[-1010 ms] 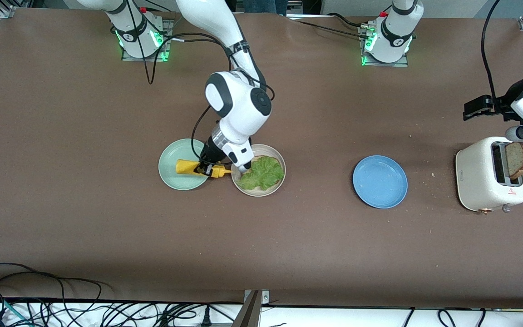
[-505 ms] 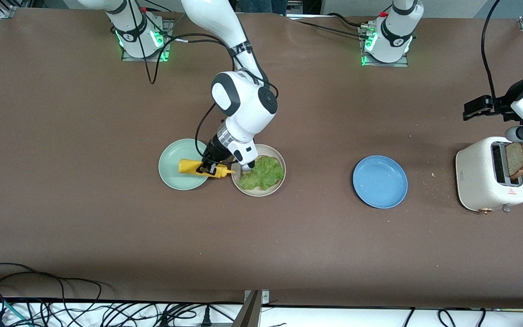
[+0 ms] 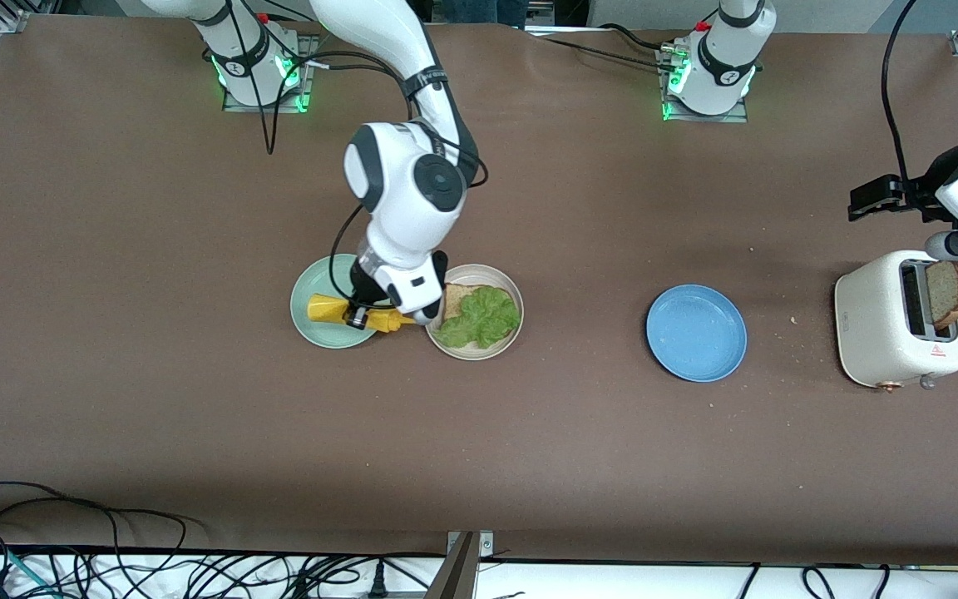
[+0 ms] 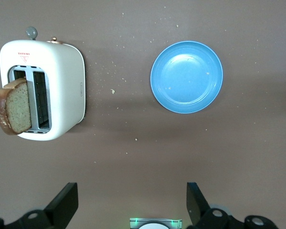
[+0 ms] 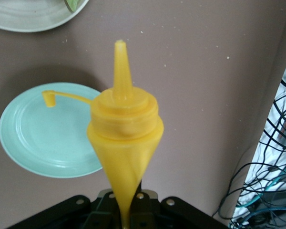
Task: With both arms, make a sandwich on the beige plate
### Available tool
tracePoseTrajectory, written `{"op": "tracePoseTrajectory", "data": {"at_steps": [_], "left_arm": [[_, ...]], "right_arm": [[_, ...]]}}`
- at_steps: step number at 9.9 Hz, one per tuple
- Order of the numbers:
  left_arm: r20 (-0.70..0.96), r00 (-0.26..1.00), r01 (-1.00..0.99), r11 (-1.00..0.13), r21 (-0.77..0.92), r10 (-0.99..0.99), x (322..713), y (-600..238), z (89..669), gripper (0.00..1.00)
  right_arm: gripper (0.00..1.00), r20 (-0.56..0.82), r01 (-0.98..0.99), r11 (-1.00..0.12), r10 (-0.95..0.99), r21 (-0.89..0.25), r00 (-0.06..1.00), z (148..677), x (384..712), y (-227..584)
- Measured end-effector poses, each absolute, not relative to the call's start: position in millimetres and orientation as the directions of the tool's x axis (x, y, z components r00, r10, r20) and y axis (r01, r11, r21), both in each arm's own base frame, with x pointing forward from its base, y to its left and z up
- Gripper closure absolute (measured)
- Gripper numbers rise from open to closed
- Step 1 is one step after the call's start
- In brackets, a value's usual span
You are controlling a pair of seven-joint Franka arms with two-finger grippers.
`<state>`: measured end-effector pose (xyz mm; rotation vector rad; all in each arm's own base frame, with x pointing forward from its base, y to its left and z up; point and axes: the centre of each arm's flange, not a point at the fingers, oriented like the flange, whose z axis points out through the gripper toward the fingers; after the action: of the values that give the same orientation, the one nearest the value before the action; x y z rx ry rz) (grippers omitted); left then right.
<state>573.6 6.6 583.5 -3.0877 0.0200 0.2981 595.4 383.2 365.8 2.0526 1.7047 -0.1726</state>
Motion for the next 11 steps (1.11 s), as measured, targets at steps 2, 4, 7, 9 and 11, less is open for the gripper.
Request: {"op": "tracePoseTrajectory", "data": {"at_steps": [2, 4, 7, 9, 11], "left_arm": [[-0.192, 0.981, -0.017, -0.999, -0.038, -0.009, 574, 7, 583, 0.00], [-0.192, 0.981, -0.017, -0.999, -0.038, -0.009, 574, 7, 583, 0.00], [-0.184, 0.983, -0.008, -0.998, -0.061, 0.003, 575, 15, 584, 0.00], [-0.159, 0.987, -0.052, -0.992, -0.111, -0.034, 580, 37, 584, 0.00], [-0.146, 0.986, -0.099, -0.989, -0.107, -0.083, 586, 91, 574, 0.00]], "right_arm": [[0.96, -0.317, 0.965, -0.143, 0.925, 0.219, 0.209, 405, 608, 348], [0.96, -0.248, 0.976, -0.155, 0.950, 0.156, 0.190, 436, 618, 309], [0.96, -0.119, 0.987, -0.146, 0.981, 0.064, 0.153, 463, 639, 231], [0.96, -0.020, 0.991, -0.131, 0.991, 0.015, 0.131, 470, 648, 184], [0.96, 0.080, 0.995, -0.095, 0.992, -0.024, 0.097, 469, 652, 139]]}}
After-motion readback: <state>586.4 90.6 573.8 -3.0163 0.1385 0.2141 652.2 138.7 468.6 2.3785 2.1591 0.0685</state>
